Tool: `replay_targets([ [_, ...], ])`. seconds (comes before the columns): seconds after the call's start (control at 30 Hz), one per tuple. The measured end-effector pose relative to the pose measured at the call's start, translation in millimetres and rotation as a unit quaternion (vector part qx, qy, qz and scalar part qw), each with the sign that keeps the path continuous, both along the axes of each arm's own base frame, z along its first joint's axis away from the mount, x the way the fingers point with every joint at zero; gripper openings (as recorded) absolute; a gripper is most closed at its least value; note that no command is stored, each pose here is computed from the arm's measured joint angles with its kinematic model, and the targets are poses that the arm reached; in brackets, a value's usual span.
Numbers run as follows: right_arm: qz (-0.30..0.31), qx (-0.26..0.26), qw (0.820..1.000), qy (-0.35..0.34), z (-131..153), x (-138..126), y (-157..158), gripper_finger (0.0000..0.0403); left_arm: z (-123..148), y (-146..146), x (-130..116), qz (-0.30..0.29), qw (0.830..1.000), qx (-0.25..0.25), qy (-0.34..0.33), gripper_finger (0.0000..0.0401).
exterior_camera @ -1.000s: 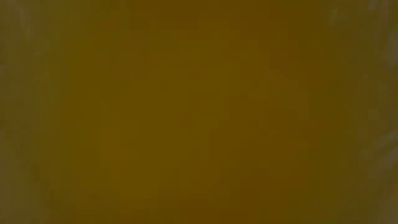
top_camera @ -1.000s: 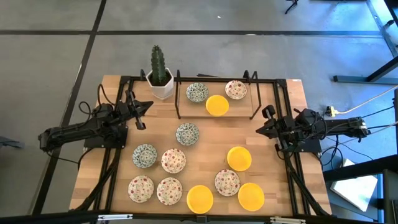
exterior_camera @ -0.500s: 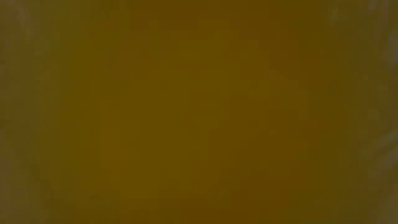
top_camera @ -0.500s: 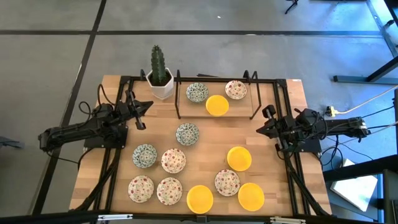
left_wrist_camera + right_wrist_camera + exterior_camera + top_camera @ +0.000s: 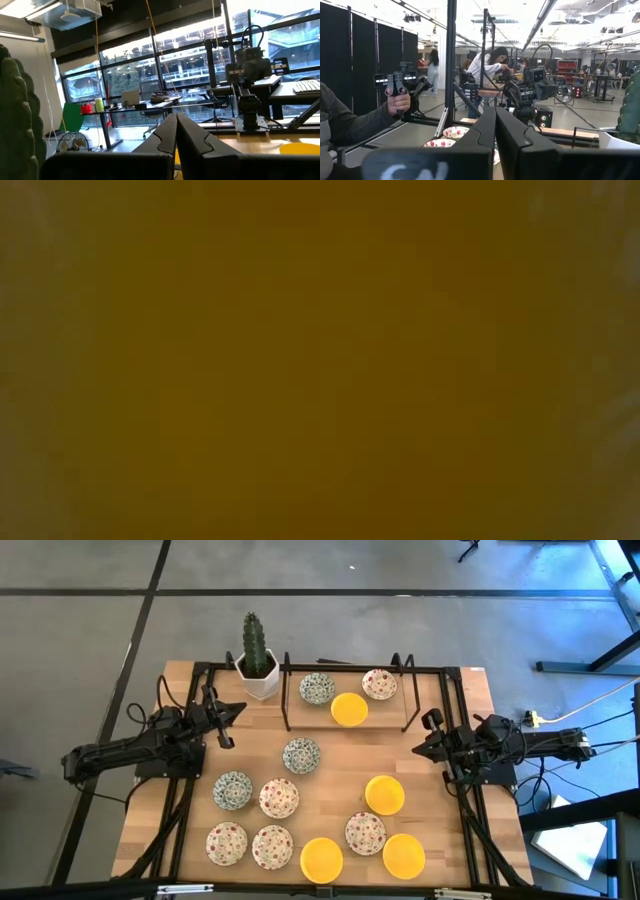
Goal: Pick & Place Mini bowls
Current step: Stack the green printed bowl on top of the green printed bowl on the shelf
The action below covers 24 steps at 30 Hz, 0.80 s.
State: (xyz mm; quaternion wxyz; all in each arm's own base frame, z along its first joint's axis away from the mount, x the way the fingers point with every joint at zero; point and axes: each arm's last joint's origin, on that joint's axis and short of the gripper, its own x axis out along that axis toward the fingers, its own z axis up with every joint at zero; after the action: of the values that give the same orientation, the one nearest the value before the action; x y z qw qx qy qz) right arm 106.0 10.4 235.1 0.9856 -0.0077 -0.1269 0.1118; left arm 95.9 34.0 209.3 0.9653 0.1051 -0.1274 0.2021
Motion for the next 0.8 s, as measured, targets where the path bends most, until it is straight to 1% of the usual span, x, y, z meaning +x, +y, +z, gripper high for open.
replay_targets([
  [0.2,0.0,0.0,1.0,0.0,0.0,0.0,0.0,0.0013,0.0,0.0,0.0,-0.001,1.0,-0.002,-0.001,0.0004],
  [0.37,0.004,0.011,1.0,0.003,-0.1,0.0,0.1,0.0013,0.7,-0.1,-0.2,-0.004,1.0,-0.01,-0.009,0.0001],
  [0.6,0.003,0.008,1.0,0.009,-1.2,1.8,0.1,0.0013,0.6,-0.1,-0.2,-0.004,1.0,-0.011,-0.009,0.0007],
  [0.8,0.002,0.006,1.0,0.02,-3.2,4.7,0.3,0.0013,0.6,-0.1,-0.2,-0.004,1.0,-0.011,-0.009,0.0002],
])
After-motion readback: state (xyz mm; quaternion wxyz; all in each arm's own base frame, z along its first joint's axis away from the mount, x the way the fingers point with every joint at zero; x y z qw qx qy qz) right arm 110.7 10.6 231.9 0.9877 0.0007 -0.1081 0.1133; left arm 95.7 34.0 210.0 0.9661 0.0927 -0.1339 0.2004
